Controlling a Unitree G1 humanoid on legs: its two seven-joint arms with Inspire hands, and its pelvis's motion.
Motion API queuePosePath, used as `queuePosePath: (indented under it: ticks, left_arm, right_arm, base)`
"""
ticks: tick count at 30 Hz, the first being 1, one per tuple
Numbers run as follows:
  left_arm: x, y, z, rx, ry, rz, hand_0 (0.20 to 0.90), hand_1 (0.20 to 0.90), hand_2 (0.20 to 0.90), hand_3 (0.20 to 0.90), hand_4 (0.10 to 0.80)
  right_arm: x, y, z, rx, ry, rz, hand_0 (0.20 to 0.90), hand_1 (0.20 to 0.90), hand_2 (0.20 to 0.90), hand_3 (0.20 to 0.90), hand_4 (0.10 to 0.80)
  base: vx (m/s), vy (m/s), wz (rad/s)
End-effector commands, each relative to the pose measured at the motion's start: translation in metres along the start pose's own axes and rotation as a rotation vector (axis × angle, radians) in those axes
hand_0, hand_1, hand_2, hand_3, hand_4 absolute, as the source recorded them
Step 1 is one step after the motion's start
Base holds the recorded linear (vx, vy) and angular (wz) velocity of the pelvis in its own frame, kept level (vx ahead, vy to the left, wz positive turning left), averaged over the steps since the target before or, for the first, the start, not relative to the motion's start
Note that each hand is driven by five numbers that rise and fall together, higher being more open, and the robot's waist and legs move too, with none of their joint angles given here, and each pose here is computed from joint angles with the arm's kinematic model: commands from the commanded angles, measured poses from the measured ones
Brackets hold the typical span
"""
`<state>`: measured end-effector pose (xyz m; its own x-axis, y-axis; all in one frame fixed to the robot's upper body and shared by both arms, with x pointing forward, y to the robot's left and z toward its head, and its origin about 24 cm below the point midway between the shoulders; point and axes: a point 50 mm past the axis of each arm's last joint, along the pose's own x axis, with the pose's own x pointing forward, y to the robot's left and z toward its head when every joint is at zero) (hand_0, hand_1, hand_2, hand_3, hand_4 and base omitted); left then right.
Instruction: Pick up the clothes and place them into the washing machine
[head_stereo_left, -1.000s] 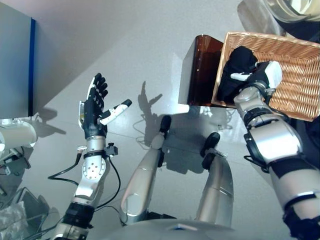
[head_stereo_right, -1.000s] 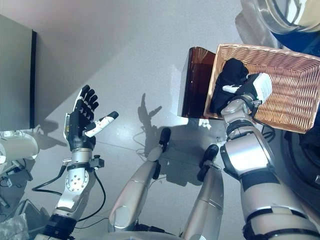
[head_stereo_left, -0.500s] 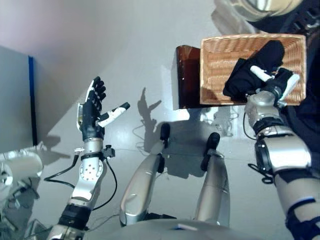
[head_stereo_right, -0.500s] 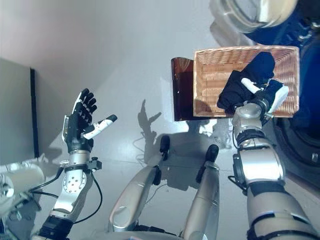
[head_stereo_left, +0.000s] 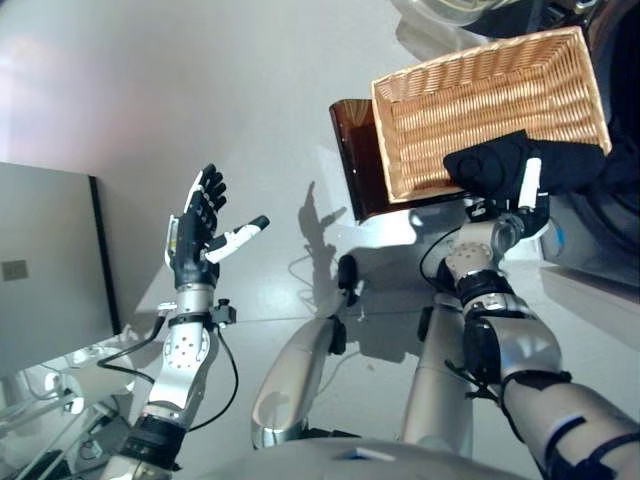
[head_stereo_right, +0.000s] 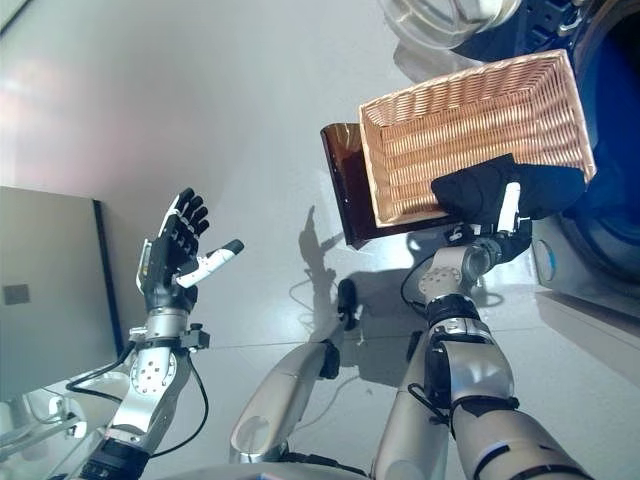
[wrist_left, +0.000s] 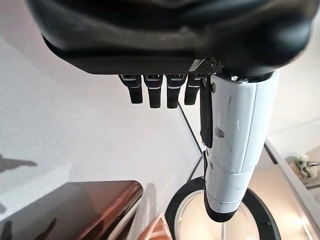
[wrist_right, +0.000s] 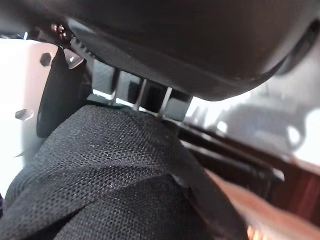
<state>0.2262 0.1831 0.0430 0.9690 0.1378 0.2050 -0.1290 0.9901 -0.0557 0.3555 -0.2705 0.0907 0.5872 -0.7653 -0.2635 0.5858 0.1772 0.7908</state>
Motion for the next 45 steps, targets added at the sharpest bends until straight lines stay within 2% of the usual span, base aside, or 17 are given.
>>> queuePosePath:
  ticks: [1,7,17,31,38,42,43,45]
  left_arm:
    - [0.003,0.000,0.019,-0.053,-0.141,0.000,0.900,0.900,0.900,0.900,0.800]
    - [0.002,-0.001,0.020,-0.073,-0.143,0.001,0.900,0.900,0.900,0.900,0.800]
    - [0.001,0.001,0.016,-0.101,-0.126,0.060,0.900,0.900,0.900,0.900,0.800]
    - [0.000,0.008,0.015,-0.111,-0.132,0.109,0.900,0.900,0.900,0.900,0.800]
    - [-0.001,0.010,0.015,-0.105,-0.134,0.086,0.900,0.900,0.900,0.900,0.800]
    - [-0.001,0.014,0.016,-0.090,-0.140,0.060,0.900,0.900,0.900,0.900,0.800]
    - [0.000,0.013,0.016,-0.094,-0.142,0.058,0.900,0.900,0.900,0.900,0.800]
    - [-0.001,0.015,0.016,-0.083,-0.138,0.050,0.900,0.900,0.900,0.900,0.800]
  right_arm:
    - [-0.009,0.048,0.025,0.096,-0.135,0.218,0.200,0.200,0.200,0.200,0.300]
    - [-0.023,0.068,0.023,0.134,-0.134,0.320,0.200,0.200,0.200,0.200,0.300]
    - [-0.061,0.058,-0.003,0.195,-0.075,0.435,0.200,0.200,0.200,0.200,0.300]
    - [-0.061,0.067,-0.010,0.187,-0.046,0.405,0.200,0.200,0.200,0.200,0.300]
    - [-0.046,0.090,0.024,0.243,-0.145,0.383,0.200,0.200,0.200,0.200,0.300]
    - [-0.026,0.118,0.099,0.303,-0.364,0.358,0.200,0.200,0.200,0.200,0.300]
    - [-0.026,0.119,0.100,0.302,-0.367,0.359,0.200,0.200,0.200,0.200,0.300]
    - [-0.022,0.138,0.156,0.293,-0.520,0.332,0.200,0.200,0.200,0.200,0.300]
  base:
    - [0.000,0.000,0.00]
    - [0.034,-0.001,0.00]
    - [0.052,-0.003,-0.01]
    - [0.009,0.010,-0.02]
    - [0.035,-0.048,0.03]
    - [0.053,-0.096,0.21]
    - [0.049,-0.047,0.26]
    - [0.052,-0.027,0.16]
